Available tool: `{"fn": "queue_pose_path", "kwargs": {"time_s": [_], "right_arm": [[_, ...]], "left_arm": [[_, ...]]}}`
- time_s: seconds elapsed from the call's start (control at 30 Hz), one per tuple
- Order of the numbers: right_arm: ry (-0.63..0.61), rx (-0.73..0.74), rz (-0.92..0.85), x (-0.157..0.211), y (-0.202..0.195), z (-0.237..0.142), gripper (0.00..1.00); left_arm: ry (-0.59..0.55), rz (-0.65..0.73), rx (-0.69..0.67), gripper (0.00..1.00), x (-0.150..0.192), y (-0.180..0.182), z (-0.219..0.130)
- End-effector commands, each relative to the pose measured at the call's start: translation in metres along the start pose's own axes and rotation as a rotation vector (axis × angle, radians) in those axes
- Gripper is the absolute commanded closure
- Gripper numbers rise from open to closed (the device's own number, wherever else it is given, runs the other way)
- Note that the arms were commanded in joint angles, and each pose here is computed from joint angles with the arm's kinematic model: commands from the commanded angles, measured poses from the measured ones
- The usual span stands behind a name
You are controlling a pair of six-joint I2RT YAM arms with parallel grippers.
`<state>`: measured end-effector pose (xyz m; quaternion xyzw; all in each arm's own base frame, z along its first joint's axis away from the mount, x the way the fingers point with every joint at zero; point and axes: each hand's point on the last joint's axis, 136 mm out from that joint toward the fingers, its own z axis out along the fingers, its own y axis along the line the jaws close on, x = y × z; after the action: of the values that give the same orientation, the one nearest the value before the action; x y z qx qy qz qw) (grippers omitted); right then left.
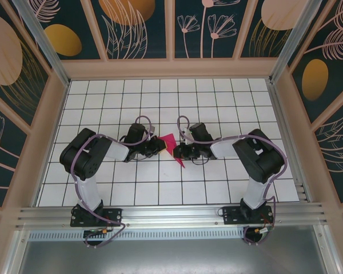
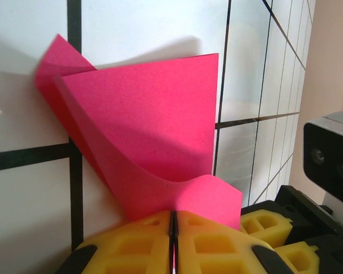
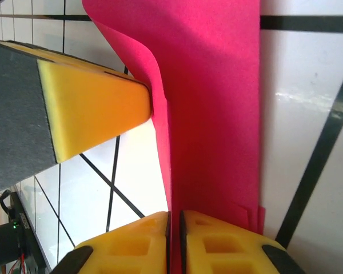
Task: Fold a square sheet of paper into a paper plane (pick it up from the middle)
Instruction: Fold the wing for the fifth time at the center of the table.
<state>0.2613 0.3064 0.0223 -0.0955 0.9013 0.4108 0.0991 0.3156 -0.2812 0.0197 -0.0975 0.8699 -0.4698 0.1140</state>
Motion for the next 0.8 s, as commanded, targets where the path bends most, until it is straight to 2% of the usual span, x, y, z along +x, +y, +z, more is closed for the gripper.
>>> {"fn": "queue_pose_path", "kwargs": {"time_s": [0.0,0.13,0.33,0.57,0.77], "right_arm": [[0.008,0.021,0.019,0.009,-0.007,-0.003,0.91],[-0.005,-0.003,0.039,0.008,-0.009,-0.002,0.99],[-0.046,-0.100,0.069,-0.002,0.000,-0.006,1.00],[-0.059,-0.182,0.088,-0.015,0.015,-0.004,1.00],[-0.079,-0.182,0.138,-0.016,0.009,-0.002,1.00]], "left_arm": [[-0.004,-0.003,-0.080,0.87,-0.001,0.021,0.007],[-0.012,0.059,0.004,0.84,-0.008,-0.010,0.002],[-0.053,0.162,0.119,0.78,-0.013,-0.054,-0.020],[-0.044,0.156,0.152,0.79,-0.003,-0.054,-0.025],[-0.030,0.125,0.170,0.82,0.003,-0.047,-0.019]]}}
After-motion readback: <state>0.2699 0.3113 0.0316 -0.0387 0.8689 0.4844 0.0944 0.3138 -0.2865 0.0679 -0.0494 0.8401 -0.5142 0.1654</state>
